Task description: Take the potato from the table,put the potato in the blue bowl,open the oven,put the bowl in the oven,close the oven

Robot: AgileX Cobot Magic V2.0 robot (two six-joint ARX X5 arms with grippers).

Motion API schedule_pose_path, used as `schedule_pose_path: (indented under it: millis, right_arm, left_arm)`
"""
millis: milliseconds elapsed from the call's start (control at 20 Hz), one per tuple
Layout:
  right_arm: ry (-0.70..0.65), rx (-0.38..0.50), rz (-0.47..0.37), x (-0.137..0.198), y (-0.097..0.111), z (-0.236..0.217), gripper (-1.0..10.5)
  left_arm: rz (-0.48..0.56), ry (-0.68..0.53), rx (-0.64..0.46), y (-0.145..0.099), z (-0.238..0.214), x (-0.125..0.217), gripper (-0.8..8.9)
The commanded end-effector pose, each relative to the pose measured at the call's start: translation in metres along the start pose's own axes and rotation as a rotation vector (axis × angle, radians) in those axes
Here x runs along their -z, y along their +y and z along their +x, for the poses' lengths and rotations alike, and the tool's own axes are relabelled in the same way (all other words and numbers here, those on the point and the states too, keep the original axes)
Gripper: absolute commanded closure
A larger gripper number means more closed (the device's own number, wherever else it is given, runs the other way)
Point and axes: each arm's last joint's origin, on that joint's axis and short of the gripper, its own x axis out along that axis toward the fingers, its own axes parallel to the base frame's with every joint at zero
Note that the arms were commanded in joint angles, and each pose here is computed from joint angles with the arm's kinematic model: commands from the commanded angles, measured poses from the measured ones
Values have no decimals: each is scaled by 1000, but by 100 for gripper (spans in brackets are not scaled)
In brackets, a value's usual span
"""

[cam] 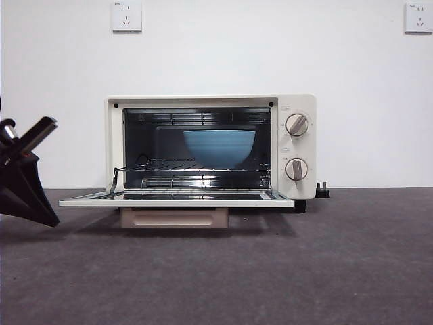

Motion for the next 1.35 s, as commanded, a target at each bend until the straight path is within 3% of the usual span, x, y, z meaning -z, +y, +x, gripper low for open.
schedule_pose_path:
  millis: [50,950,1350]
  right_arm:
    - [-20,-25,20,-2,2,1,958]
    - [4,-16,5,1,1,1,958]
    - [18,-10,11,2,0,1,958]
  left_arm:
    - [-66,0,21,5,6,-2,821]
    - [-107,-41,161,4,12,-14,821]
    - [-122,-21,277,-2,10,-18,821]
